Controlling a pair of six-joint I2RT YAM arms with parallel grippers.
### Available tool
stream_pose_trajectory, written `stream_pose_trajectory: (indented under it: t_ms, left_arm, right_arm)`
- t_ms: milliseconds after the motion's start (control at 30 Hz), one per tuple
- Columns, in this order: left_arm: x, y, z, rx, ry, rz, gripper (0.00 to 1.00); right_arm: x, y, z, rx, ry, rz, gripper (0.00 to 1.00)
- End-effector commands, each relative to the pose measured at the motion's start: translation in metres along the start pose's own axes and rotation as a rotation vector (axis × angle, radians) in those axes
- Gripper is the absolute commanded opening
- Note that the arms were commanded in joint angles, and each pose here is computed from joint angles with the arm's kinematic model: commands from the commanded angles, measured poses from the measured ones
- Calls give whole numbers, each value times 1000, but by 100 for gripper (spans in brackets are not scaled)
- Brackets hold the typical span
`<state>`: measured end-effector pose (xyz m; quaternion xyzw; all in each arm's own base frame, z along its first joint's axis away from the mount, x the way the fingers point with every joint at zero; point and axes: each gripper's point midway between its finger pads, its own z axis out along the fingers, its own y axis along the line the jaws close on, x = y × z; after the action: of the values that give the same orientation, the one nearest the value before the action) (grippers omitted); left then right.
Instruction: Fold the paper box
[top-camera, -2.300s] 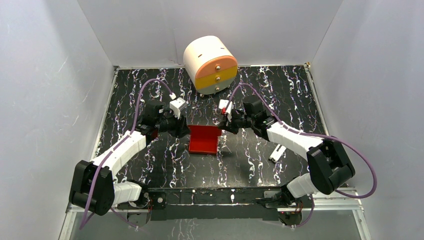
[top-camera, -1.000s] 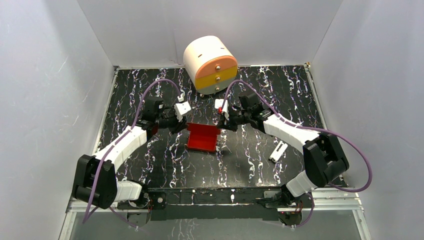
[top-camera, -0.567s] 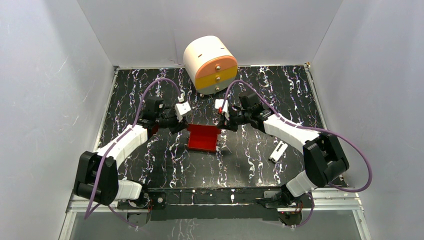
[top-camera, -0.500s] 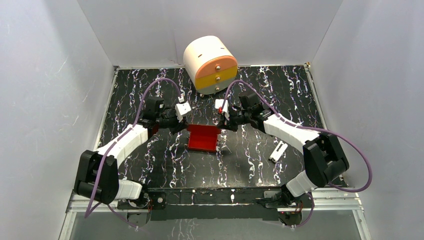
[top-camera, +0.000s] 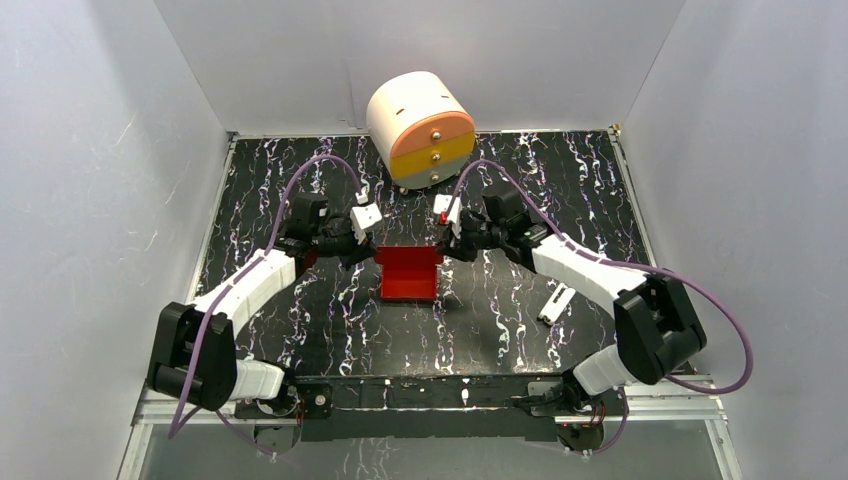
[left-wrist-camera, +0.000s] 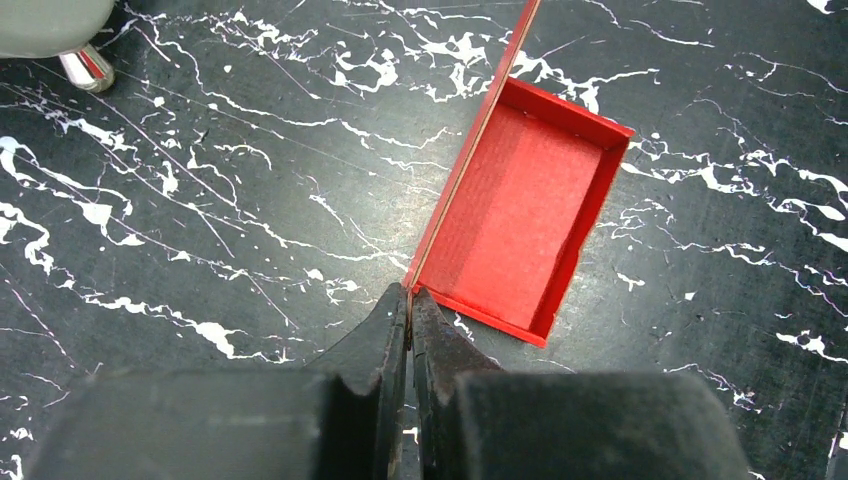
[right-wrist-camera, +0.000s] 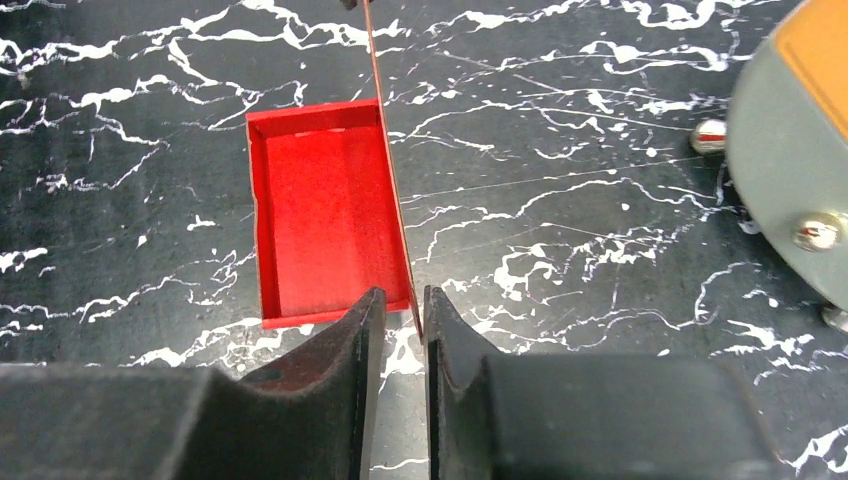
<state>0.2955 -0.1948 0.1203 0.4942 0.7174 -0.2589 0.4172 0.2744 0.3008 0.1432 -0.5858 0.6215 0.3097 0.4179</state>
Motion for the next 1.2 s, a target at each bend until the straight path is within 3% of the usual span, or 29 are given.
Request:
stream_pose_trajectory:
  t_ms: [0, 333, 700, 1167]
  left_arm:
    - [-22, -4, -8, 1, -66, 53, 0]
    - [-24, -7, -9, 12, -76, 54, 0]
    - [-21, -10, -7, 31, -76, 53, 0]
    - [-16, -10, -2, 50, -61, 33, 0]
  right_arm:
    - [-29, -15, -17, 138, -91, -64, 32]
    - [-23, -16, -16, 139, -87, -89, 45]
    - [-14, -39, -11, 208, -71, -124, 51]
    - [-16, -49, -5, 139, -125, -175, 53]
